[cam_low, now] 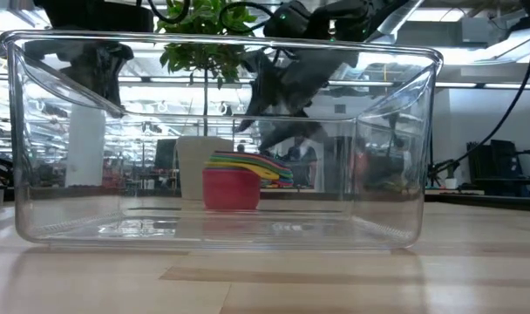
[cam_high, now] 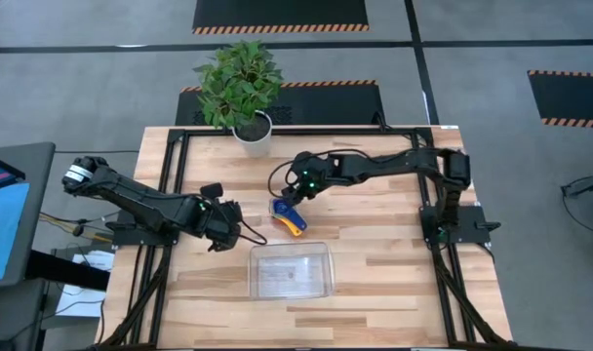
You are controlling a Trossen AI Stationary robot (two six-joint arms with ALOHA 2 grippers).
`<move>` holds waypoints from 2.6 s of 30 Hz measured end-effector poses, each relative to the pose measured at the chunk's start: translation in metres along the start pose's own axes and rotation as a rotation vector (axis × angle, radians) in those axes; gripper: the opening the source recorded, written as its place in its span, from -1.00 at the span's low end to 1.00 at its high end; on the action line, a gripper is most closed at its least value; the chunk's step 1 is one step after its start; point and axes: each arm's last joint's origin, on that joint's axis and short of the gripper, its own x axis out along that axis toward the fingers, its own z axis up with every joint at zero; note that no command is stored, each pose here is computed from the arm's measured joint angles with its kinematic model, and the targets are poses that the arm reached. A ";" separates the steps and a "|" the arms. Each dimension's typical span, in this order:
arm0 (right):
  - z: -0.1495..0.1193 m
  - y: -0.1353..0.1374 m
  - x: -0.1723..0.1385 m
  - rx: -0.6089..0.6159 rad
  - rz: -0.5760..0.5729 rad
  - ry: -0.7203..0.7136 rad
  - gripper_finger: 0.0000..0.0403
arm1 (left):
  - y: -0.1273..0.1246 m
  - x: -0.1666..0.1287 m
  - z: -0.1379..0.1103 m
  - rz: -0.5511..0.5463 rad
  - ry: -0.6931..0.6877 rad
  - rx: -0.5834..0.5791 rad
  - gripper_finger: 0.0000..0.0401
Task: Nest measuring cups in basket
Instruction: Put the colored stacked measuring cups into the transparent bin
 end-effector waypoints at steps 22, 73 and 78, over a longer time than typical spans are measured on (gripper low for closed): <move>-0.012 -0.008 0.034 -0.100 -0.046 0.027 0.11 | 0.000 0.000 -0.001 -0.004 0.012 0.018 -0.95; -0.026 -0.002 0.048 -0.071 -0.004 0.058 0.12 | -0.001 0.087 0.008 -0.323 -0.287 0.413 -0.95; -0.026 -0.001 0.048 -0.069 0.000 0.055 0.12 | -0.008 0.099 0.014 -0.333 -0.309 0.432 -0.95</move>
